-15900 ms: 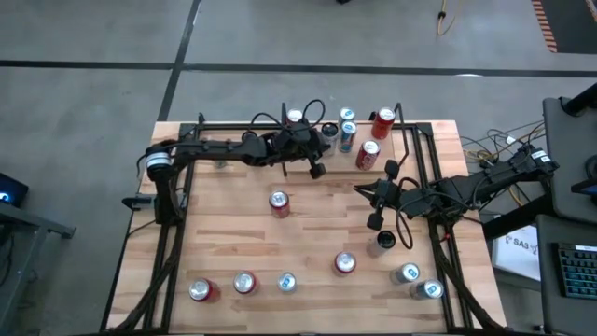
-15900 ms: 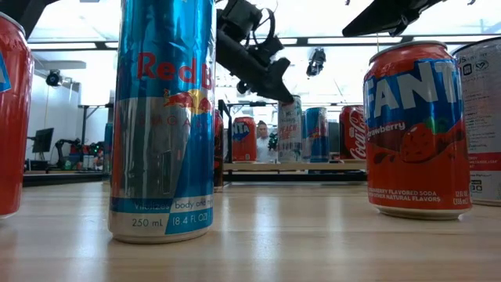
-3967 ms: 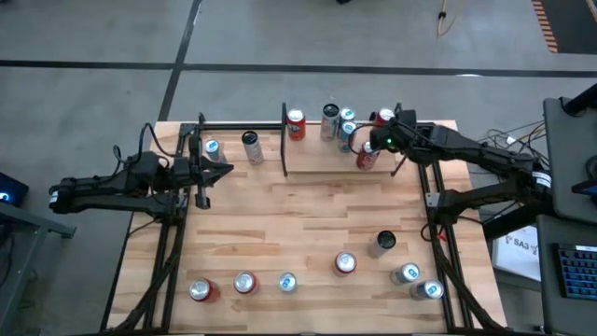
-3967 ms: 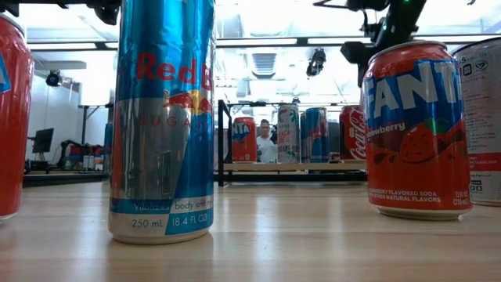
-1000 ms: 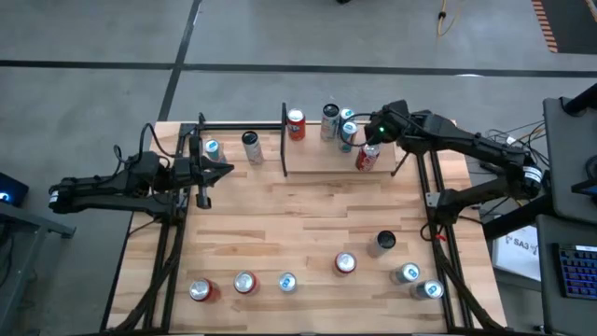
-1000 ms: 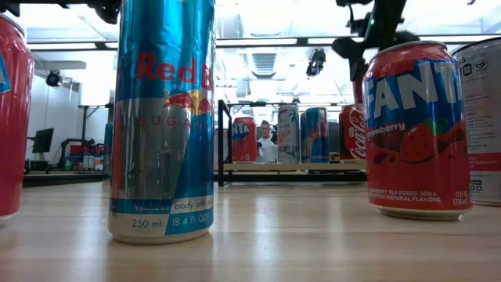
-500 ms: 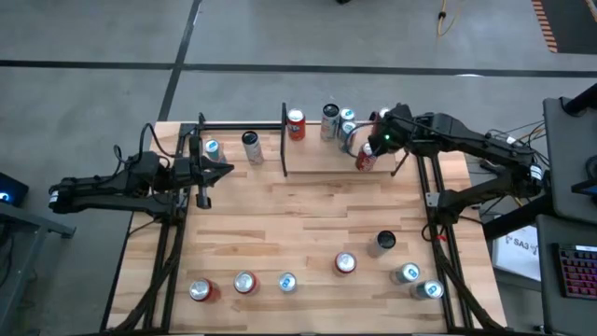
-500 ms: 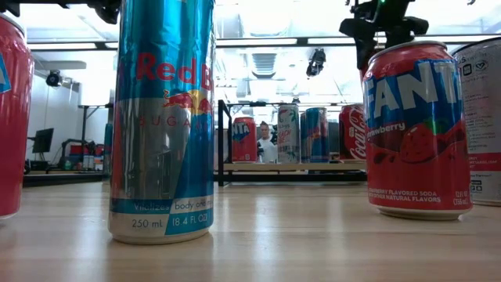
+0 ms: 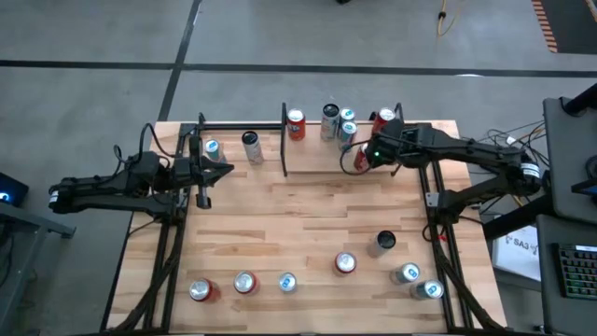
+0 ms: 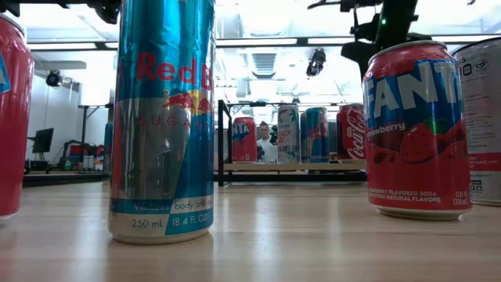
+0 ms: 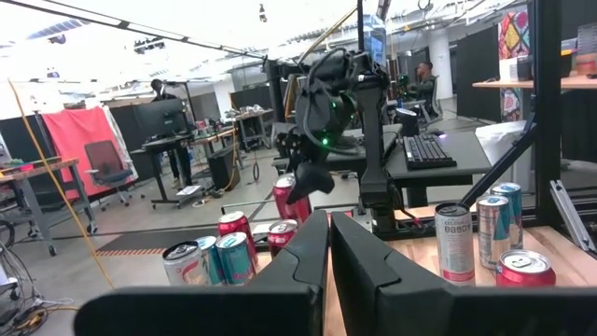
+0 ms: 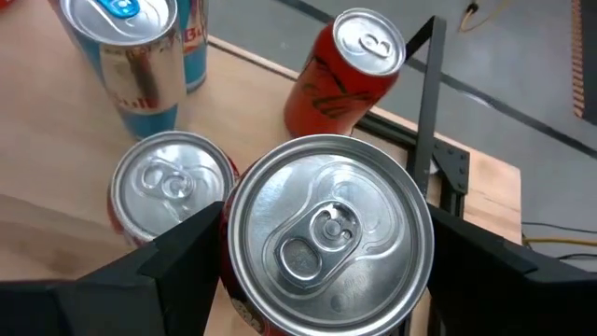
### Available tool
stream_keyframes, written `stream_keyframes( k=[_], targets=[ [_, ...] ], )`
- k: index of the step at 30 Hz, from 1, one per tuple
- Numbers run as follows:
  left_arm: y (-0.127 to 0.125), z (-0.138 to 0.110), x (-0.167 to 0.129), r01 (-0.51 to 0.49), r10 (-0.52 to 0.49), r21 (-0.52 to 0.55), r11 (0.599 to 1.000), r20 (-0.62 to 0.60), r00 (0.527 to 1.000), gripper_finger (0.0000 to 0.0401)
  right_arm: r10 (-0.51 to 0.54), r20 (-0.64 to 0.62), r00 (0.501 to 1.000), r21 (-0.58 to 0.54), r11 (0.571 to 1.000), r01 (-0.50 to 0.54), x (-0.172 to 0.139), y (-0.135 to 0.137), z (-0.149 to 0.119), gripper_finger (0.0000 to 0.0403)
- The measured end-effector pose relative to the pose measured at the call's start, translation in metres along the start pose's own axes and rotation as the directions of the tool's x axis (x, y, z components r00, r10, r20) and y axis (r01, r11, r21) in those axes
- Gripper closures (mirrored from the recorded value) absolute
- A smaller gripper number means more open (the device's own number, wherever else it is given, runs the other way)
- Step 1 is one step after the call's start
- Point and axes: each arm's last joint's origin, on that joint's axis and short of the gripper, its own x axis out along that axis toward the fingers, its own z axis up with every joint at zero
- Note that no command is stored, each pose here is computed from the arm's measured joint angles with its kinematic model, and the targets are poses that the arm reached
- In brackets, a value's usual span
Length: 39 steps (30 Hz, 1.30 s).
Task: Place canned beverage on shelf
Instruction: Put the dark red soda can on the shelf
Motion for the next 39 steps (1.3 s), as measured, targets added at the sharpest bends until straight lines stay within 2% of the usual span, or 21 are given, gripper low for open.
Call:
stream_keyframes(
  k=[11, 18, 29, 35, 39],
  targets=[
    [0.000, 0.000, 0.000, 0.000, 0.000, 0.000, 1.000, 0.000, 1.000, 0.0401, -0.051, 0.078, 0.996, 0.028, 0.998, 0.049, 0.033, 0.011, -0.021, 0.0109],
    [0.000, 0.000, 0.000, 0.000, 0.000, 0.000, 1.000, 0.000, 1.000, 0.0401, -0.069, 0.125, 0.990, 0.067, 0.996, 0.061, 0.042, 0.014, -0.025, 0.0109],
    [0.000, 0.000, 0.000, 0.000, 0.000, 0.000, 1.000, -0.001, 1.000, 0.0401, -0.051, 0.127, 0.991, 0.117, 0.993, 0.036, 0.038, 0.011, -0.024, 0.0109],
    [0.000, 0.000, 0.000, 0.001, -0.001, 0.001, 1.000, -0.005, 1.000, 0.0401, -0.018, 0.095, 0.995, 0.059, 0.998, 0.012, 0.022, -0.007, -0.026, 0.0109],
    [0.000, -0.001, 0.000, 0.001, -0.001, 0.004, 1.000, -0.005, 1.000, 0.0401, 0.034, 0.105, 0.994, 0.067, 0.997, -0.042, 0.011, -0.019, -0.026, 0.0108]
  ],
)
